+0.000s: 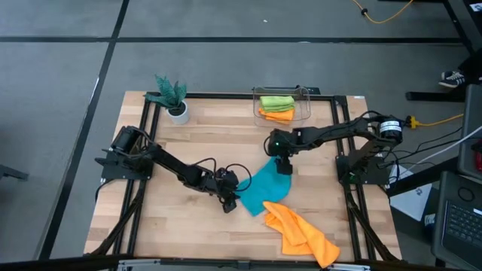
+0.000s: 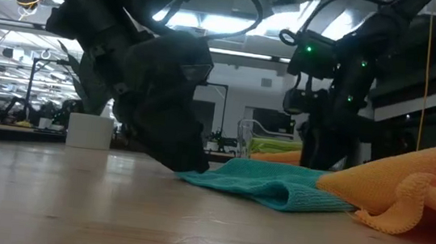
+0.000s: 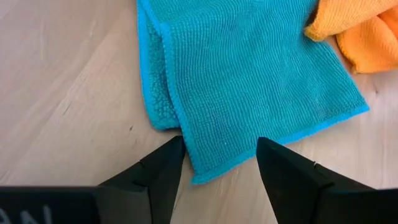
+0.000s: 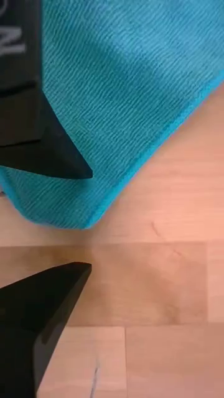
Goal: Fold microfiber towels
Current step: Fold the blue microfiber towel
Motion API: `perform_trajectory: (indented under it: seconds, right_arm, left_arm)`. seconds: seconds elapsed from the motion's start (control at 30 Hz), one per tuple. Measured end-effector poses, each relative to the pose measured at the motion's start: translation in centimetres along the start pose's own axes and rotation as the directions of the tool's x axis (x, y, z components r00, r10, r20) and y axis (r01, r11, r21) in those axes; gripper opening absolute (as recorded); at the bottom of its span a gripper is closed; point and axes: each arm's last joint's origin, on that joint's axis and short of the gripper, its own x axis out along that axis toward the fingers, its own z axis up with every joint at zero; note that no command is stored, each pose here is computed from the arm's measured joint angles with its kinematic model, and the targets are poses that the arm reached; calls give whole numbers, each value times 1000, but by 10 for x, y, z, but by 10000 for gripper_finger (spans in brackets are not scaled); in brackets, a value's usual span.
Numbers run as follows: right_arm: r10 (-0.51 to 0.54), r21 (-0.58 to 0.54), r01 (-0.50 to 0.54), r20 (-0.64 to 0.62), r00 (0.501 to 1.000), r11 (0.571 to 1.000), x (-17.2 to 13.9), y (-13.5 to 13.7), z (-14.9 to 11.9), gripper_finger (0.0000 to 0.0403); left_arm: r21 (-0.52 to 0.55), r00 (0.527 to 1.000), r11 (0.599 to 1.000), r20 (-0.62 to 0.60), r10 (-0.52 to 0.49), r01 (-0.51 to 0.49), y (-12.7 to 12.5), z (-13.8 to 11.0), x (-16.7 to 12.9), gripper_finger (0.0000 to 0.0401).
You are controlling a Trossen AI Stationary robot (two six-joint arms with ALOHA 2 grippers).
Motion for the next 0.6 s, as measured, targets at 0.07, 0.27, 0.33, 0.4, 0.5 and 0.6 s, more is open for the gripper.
perform_trajectory:
  seconds: [0.07,0.27,0.33,0.4,0.5,0.6]
  right_arm:
    - [32,8,-32,1,999,999,2,-1,-3,233]
    - [64,8,-64,1,998,998,2,0,-4,231]
    - [64,8,-64,2,998,998,2,0,-4,224]
    - [64,9,-64,2,998,998,2,0,-4,213]
    - [66,16,-66,2,998,998,2,0,-4,195]
    - [67,17,-67,1,998,998,2,0,-4,176]
  left_arm:
    - [-1,1000,1000,-8,-1,1,1,0,0,204]
    - [7,999,1000,-34,3,-3,2,-2,0,204]
    - [22,999,1000,-36,4,-3,2,-2,0,204]
    - [52,999,999,-36,12,-10,3,-3,0,204]
    - [64,999,997,-12,53,-52,4,-3,0,204]
    - [85,998,994,-6,66,-65,5,-3,0,204]
